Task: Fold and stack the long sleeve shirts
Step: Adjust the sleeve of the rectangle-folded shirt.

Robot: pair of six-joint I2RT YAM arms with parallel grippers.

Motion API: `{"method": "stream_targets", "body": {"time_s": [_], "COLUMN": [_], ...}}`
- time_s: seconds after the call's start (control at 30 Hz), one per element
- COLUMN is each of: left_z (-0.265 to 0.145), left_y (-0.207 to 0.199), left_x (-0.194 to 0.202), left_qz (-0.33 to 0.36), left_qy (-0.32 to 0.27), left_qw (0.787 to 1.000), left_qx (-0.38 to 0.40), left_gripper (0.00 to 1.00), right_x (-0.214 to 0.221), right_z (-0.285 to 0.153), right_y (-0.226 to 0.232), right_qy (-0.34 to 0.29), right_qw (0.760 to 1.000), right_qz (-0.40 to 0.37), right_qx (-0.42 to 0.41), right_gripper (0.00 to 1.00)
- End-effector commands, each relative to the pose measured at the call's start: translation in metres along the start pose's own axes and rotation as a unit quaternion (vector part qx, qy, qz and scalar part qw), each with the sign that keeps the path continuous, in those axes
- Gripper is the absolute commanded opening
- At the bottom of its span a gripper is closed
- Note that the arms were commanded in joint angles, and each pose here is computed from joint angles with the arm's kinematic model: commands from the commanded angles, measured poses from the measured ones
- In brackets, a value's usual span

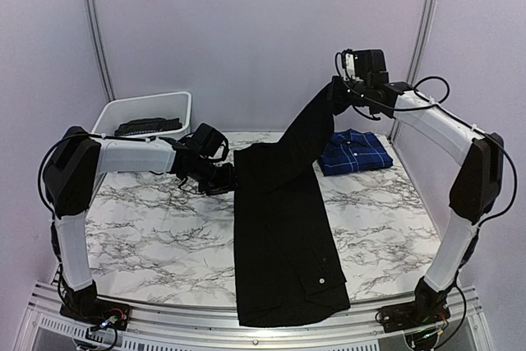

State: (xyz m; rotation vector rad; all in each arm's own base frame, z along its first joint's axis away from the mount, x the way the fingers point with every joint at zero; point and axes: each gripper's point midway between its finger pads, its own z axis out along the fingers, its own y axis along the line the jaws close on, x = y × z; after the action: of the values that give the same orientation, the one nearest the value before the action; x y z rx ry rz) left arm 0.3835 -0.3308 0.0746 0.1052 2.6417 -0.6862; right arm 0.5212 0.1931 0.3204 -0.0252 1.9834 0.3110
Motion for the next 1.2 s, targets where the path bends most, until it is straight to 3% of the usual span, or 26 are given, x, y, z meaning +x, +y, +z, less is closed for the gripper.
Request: {"method": "stream_targets", "body": {"time_s": [0.0, 0.33, 0.67, 0.93, 1.17], "left_z": [0.01, 0.01, 0.005, 0.001, -0.002], "left_y": [-0.001, 0.004, 0.009, 0.019, 0.021], "left_x": [-0.008, -0.014, -0.014, -0.005, -0.001], "left_qz": [-0.005, -0.019, -0.022, -0.021, -0.02], "left_qy": [-0.001, -0.002, -0.003, 0.004, 0.007], "left_qw": [1.0, 1.0, 1.0, 1.0, 1.0], "left_qx": [0.003, 0.005, 0.001, -0.008, -0.009], "left_gripper": [0.5, 0.5, 0.5, 0.5, 0.5], "right_x": [-0.032, 0.059, 0.214, 0.315, 0.344], "right_z": [-0.021, -0.026, -0.069, -0.093, -0.094], "right_y": [0.007, 0.076, 0.173, 0.188, 0.183], "right_qy": [-0.05, 0.044, 0.199, 0.313, 0.344], "right_qw": [0.998, 0.985, 0.926, 0.881, 0.87], "right_qz": [-0.02, -0.102, -0.198, -0.236, -0.241], "right_qx": [-0.017, -0.135, -0.251, -0.266, -0.258], "right_gripper": [0.0, 0.0, 0.0, 0.0, 0.0]}}
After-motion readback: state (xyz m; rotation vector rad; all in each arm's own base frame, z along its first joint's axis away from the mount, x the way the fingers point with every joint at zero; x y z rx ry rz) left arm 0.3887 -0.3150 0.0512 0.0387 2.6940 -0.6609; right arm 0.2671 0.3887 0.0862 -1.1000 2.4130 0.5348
